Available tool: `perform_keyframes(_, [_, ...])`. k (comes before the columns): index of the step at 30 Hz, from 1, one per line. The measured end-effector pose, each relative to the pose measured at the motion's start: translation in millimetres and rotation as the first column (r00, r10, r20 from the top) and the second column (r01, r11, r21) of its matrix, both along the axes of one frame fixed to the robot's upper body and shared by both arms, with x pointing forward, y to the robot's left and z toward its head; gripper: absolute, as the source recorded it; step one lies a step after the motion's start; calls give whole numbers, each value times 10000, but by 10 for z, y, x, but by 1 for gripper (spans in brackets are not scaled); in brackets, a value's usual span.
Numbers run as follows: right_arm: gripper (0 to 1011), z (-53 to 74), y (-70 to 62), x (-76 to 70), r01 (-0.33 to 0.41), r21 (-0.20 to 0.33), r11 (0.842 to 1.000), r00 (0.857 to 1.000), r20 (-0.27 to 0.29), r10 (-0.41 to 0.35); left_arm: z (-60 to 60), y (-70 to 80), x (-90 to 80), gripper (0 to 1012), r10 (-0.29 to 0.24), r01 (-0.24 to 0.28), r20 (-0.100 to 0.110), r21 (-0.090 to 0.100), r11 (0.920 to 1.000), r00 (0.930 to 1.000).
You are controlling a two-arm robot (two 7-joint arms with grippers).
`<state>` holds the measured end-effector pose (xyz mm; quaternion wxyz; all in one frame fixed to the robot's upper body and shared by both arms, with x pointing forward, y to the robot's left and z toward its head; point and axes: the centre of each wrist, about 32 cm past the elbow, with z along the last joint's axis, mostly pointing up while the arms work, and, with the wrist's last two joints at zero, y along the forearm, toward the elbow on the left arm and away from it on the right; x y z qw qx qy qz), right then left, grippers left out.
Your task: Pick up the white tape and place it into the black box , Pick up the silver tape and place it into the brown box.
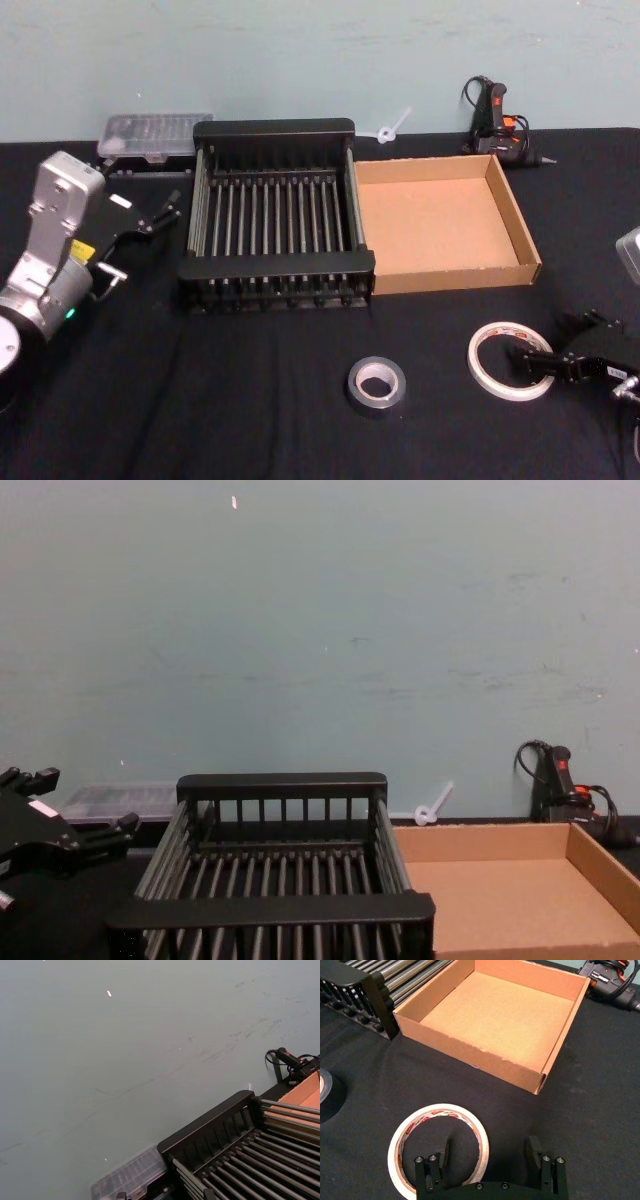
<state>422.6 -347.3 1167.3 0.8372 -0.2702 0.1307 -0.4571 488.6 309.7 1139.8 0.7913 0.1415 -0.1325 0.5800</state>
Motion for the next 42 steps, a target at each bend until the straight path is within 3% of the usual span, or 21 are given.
perform_keyframes(42, [1002, -26, 23, 15, -85, -113, 9999, 9998, -155, 83, 0, 0, 0, 1001, 0, 0, 0, 0, 10000, 10000])
